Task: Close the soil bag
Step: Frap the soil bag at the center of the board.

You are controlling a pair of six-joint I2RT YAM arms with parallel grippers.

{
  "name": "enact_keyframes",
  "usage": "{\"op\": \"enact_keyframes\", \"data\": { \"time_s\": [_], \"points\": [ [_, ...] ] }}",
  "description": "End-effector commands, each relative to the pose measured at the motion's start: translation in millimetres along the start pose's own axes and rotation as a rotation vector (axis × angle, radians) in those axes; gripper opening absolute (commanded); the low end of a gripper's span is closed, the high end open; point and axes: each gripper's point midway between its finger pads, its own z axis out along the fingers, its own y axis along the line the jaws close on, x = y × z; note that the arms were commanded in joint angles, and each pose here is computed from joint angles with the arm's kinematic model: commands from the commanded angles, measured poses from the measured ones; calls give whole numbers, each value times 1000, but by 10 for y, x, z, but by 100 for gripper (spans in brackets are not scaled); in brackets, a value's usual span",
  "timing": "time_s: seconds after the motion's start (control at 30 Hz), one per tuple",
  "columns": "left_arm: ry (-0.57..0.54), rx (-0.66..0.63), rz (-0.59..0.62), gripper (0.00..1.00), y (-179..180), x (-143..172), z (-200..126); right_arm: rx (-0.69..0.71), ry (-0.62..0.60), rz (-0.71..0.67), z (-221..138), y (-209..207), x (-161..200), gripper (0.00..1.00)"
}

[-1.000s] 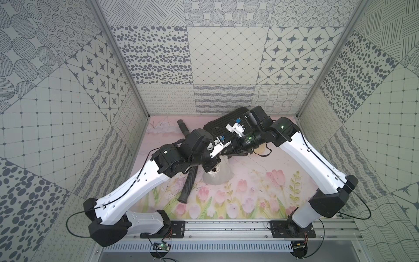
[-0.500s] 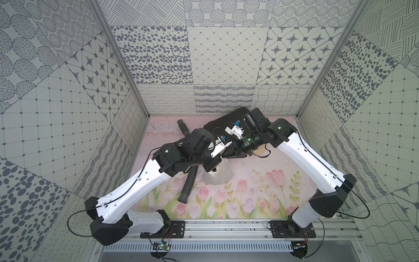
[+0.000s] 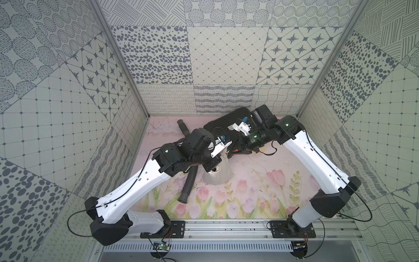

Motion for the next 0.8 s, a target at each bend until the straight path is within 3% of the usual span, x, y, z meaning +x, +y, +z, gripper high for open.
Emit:
{"op": "enact_keyframes", "data": {
  "time_s": [0.0, 0.27, 0.37, 0.57, 0.77],
  "points": [
    [-30, -12, -18, 0, 42, -70, 6, 12, -106, -70, -365, 117, -79, 0],
    [-33, -18, -17, 0, 56, -76, 29, 3, -52, -72, -265, 105, -32, 0],
    [-28, -19, -16, 0, 57, -66, 39, 29, -117, -101, -389, 129, -125, 0],
    [-21, -12, -6, 0, 45, -54, 61, 69, -376, -279, -901, 394, -397, 0],
    [-23, -19, -5, 0, 57, -56, 82, 39, -497, -336, -1017, 479, -501, 0]
  ]
}}
